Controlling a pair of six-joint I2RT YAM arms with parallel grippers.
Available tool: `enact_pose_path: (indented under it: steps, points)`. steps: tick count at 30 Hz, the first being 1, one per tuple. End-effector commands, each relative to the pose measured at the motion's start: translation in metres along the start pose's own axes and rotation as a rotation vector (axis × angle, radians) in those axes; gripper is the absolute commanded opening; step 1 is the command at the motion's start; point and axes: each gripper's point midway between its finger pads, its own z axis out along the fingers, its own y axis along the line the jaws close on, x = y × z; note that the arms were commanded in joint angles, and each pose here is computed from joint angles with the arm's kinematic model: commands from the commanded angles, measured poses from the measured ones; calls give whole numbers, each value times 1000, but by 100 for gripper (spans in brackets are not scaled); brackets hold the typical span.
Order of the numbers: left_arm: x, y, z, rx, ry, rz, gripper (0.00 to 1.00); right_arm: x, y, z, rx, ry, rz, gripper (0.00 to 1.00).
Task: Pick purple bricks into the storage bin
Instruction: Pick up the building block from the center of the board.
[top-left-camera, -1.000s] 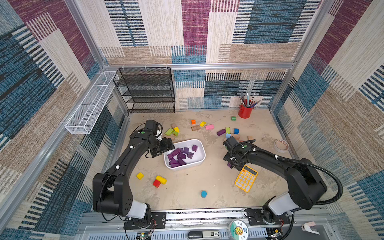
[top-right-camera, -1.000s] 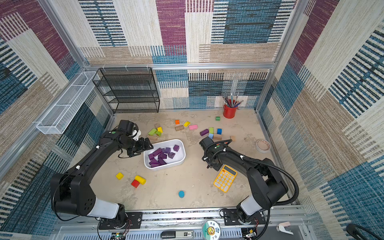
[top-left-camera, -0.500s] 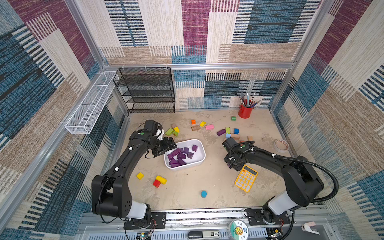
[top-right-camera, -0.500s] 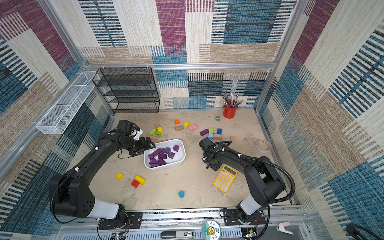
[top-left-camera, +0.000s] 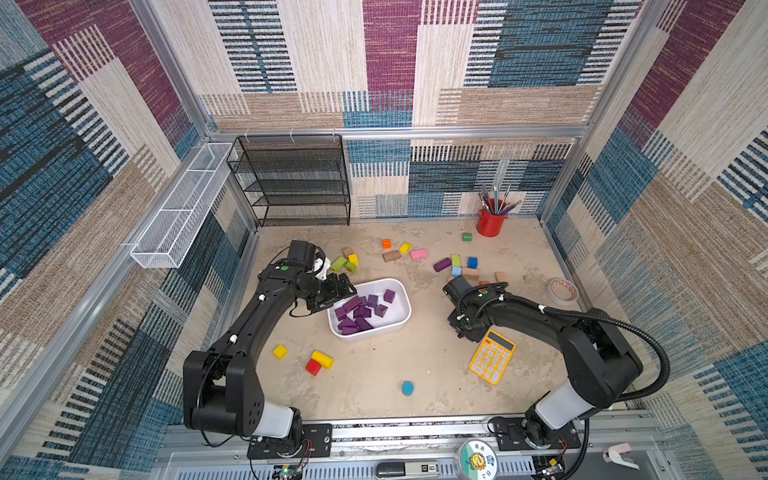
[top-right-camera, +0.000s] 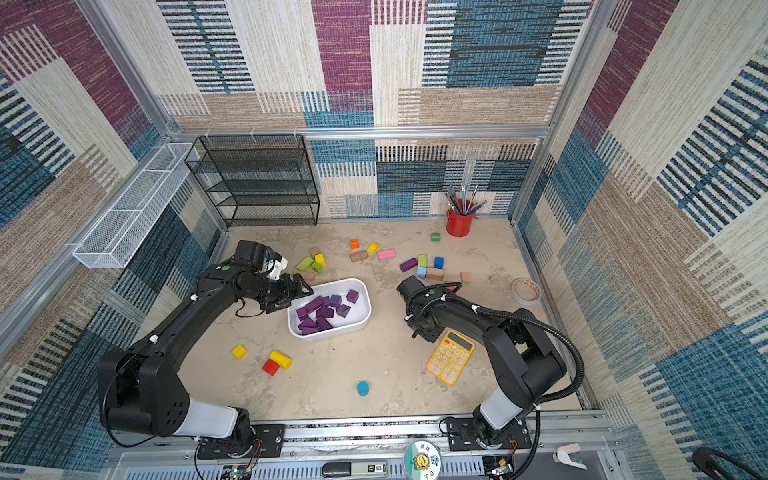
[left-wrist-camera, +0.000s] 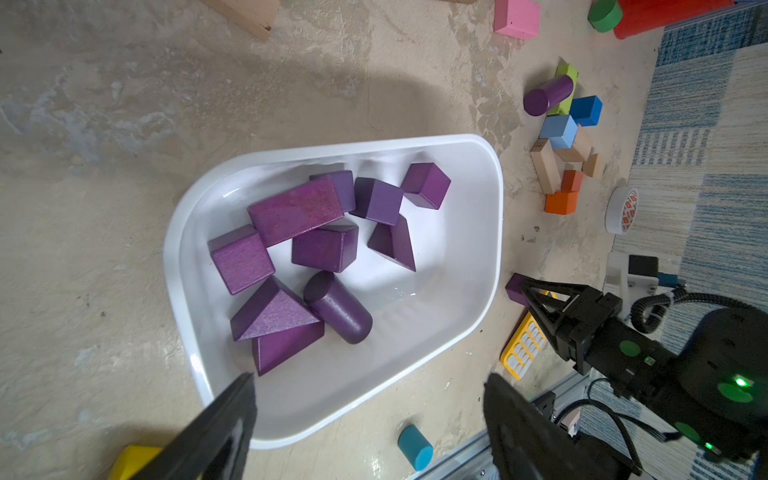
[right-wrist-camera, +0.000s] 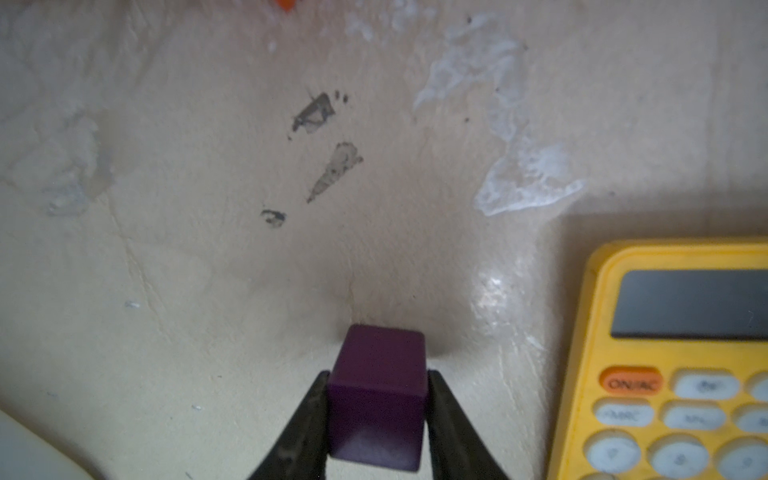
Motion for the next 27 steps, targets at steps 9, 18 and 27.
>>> enact_pose_path:
  steps: [9, 18, 27]
  points:
    - [-1, -5, 0, 33, -2, 13, 87, -11, 9, -8, -18, -62, -1, 32]
    - [-2, -4, -1, 31, -6, 6, 87, -18, 35, -29, -59, -115, -62, 31]
    - [-5, 1, -2, 38, -11, -19, 87, -22, 93, -72, -165, -216, -190, 30]
